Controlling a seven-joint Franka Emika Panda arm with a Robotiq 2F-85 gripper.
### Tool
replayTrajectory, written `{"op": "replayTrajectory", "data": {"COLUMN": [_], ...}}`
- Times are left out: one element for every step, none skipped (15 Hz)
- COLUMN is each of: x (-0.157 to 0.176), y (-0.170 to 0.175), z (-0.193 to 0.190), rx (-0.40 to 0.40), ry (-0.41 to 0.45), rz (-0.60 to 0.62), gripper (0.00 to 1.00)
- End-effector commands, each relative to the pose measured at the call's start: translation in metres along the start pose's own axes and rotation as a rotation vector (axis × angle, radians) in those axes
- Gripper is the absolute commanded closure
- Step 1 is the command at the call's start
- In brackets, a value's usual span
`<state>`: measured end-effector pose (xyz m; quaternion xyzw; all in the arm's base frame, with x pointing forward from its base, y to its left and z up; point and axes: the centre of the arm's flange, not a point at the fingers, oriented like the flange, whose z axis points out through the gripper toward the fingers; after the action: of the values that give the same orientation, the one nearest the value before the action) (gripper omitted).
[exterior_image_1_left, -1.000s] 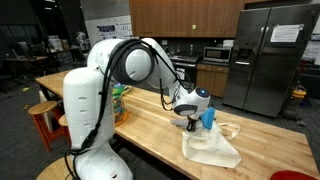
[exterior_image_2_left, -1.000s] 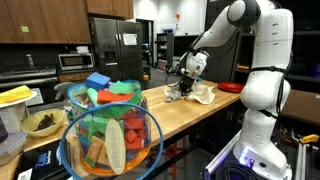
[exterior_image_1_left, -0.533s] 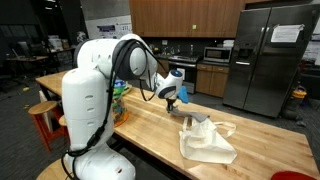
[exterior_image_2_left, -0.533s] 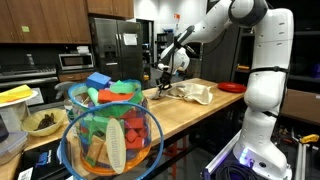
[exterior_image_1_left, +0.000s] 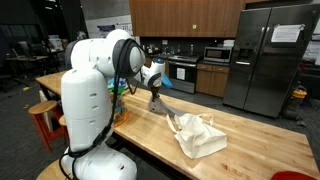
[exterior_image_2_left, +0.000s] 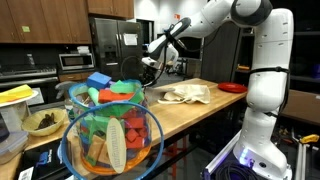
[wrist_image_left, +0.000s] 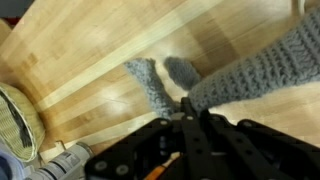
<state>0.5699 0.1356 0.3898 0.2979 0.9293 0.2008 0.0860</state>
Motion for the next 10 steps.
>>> {"op": "replayTrajectory", "data": {"x": [-0.021,-0.023,-0.027,-0.029,-0.031,-0.033,-0.035,-0.036,-0.036,-0.034], "y": [0.027,0.035,0.043,0.051,0.056,0.06,0.063,0.066,0.068,0.074], "z": [-0.055,-0.079,-0.097,-0.119,-0.141,-0.158,-0.175,-0.187,-0.196,-0.201], "rx": [-0.037,-0.056,-0.072,-0.084,-0.092,-0.112,-0.133,-0.152,-0.161,-0.168], "ry": [-0.088,-0.128,-0.165,-0.201,-0.232,-0.264,-0.293,-0.317,-0.335,-0.343], "rz": [-0.118,-0.144,-0.163,-0.172,-0.179,-0.187,-0.191,-0.196,-0.205,-0.216], "gripper": [0.99,0.99,0.99,0.99,0.99,0.99,0.99,0.99,0.99,0.99]}}
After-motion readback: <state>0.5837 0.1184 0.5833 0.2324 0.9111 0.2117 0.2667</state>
